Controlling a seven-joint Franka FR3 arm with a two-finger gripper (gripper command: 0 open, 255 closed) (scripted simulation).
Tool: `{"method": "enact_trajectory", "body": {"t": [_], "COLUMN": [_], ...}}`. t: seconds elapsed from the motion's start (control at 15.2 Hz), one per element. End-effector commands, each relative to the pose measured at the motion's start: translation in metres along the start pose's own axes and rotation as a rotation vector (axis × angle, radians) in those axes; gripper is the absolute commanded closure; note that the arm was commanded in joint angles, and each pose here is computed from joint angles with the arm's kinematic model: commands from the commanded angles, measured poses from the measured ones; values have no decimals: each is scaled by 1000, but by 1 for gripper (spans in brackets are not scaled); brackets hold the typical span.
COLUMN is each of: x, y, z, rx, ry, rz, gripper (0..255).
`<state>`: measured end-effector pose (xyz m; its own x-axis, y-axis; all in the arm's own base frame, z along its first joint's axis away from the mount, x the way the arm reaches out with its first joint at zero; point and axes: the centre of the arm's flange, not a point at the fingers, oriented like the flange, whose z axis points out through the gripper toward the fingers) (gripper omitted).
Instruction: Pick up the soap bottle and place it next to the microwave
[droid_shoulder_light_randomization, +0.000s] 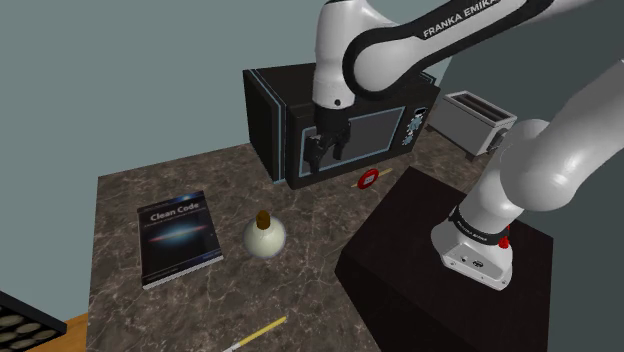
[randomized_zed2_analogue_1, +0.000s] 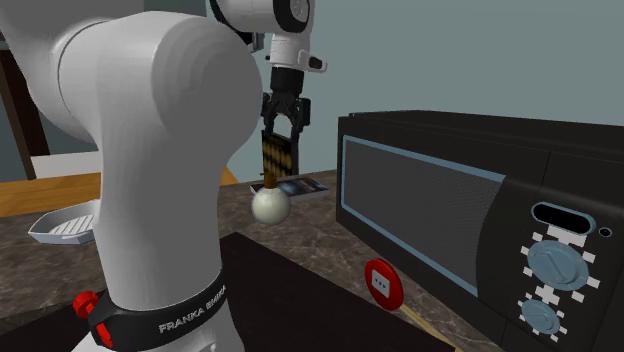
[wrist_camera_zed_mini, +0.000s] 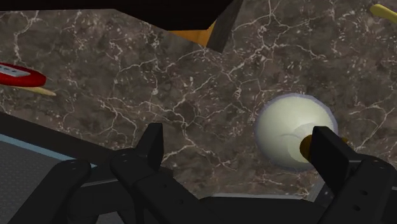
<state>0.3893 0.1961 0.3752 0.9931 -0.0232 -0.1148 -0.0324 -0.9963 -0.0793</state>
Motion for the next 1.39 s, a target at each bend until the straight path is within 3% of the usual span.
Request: {"method": "enact_trajectory", "body": {"t": [0.0, 0.86, 1.32], "x": [11, 86, 89], "y": [-19, -136, -137], "z": [20, 118, 151], "rx": [0, -15, -16], "ry": [9, 62, 62], "rz": [6, 38, 39], "gripper": [0, 0, 0]}}
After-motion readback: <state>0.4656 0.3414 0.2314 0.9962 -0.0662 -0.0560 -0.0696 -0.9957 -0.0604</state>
